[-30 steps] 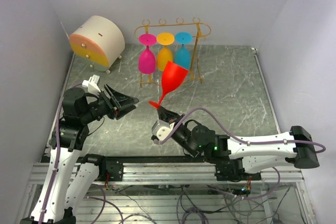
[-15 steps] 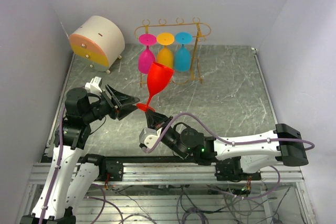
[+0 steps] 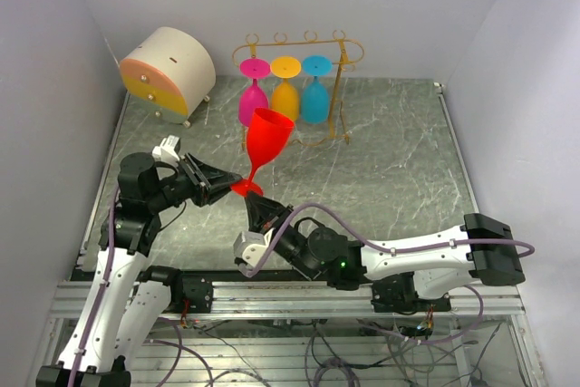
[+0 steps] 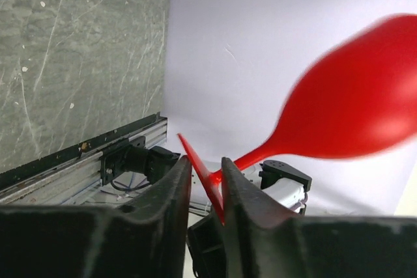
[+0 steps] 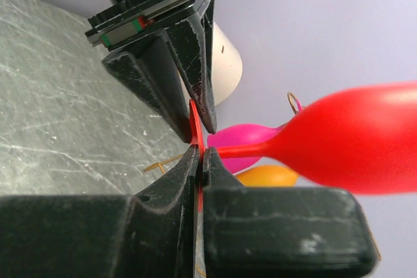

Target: Take the wine glass off the wine glass rack

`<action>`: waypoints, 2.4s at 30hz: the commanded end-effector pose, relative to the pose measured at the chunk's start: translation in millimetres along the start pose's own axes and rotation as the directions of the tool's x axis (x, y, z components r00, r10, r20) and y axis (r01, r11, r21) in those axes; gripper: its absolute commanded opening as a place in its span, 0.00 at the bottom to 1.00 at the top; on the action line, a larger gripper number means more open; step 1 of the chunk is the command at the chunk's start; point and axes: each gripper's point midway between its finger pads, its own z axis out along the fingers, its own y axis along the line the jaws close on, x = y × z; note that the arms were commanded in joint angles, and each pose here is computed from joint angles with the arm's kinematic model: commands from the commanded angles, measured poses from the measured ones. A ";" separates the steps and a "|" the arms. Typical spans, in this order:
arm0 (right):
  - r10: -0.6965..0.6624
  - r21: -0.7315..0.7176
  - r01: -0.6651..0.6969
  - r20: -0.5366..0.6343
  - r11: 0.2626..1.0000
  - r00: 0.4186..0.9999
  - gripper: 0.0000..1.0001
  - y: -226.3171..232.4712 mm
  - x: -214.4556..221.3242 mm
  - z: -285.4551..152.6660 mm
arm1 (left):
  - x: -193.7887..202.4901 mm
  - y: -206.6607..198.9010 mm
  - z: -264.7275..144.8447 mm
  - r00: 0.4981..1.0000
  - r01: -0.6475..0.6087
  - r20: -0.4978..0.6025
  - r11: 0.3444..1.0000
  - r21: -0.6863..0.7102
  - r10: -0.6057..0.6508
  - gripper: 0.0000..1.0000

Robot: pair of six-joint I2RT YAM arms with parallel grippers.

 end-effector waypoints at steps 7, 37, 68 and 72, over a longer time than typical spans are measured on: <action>0.083 0.068 -0.081 -0.022 0.994 0.996 0.04 -19.3 -0.1 -12.8 | 5.3 1.2 0.8 0.999 -0.015 -0.029 0.997 0.070 0.017 0.07; 0.775 0.236 -0.756 -0.371 0.611 0.511 0.46 -146.9 7.3 -83.5 | -24.4 32.6 22.1 0.931 -0.352 0.173 0.915 0.195 0.321 0.07; 0.757 -0.027 -0.949 -0.596 0.315 0.268 0.44 -116.3 59.5 -37.6 | -32.7 22.8 20.9 0.900 -0.418 0.183 0.903 0.105 0.395 0.07; 0.752 -0.033 -0.951 -0.604 0.307 0.264 0.44 -110.4 62.0 -35.7 | -33.5 19.6 20.2 0.898 -0.420 0.187 0.902 0.103 0.397 0.07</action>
